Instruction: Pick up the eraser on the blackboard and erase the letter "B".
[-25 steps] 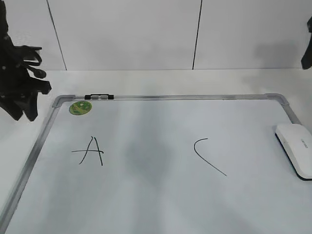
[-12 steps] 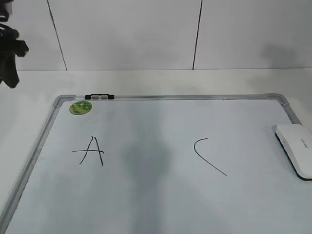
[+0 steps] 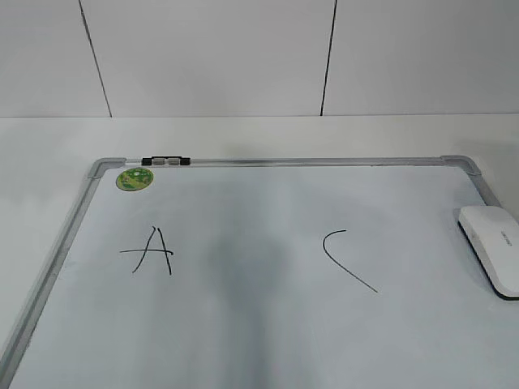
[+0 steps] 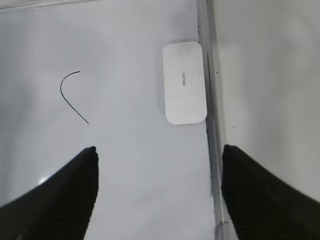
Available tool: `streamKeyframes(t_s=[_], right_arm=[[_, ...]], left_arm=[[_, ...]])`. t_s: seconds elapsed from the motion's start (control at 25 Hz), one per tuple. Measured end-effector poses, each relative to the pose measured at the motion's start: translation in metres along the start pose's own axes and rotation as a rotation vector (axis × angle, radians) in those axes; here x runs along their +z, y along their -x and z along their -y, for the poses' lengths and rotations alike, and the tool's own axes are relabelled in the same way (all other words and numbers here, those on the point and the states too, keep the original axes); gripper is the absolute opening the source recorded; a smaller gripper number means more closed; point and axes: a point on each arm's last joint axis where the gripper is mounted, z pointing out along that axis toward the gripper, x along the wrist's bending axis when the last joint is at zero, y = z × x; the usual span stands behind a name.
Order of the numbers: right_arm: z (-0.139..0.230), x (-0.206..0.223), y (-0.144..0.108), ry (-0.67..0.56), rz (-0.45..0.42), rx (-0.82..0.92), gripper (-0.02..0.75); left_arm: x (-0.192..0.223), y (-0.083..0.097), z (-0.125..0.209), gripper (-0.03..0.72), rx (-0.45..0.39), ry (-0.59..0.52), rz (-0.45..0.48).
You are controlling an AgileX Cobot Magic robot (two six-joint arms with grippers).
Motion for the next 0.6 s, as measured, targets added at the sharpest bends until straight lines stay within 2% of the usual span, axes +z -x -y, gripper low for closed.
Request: streamKeyframes(t_s=[0.2,0.36,0.6], right_arm=[[0.035,-0.011,0.006,0.047,0.051,-0.025,0.589],[0.052,-0.016,0.011,0.073,0.097,-0.048,0.587],[0.068,-0.012,0.007,0.071,0.041,-0.084,0.587]], left_arm=[[-0.019,-0.003,0.057,0.262,0.010,0.049,-0.018],[-0.037,-0.005,0.103,0.246,0.016,0.143,-0.020],[-0.060,-0.008,0.177,0.243,0.024,0.364,-0.023]])
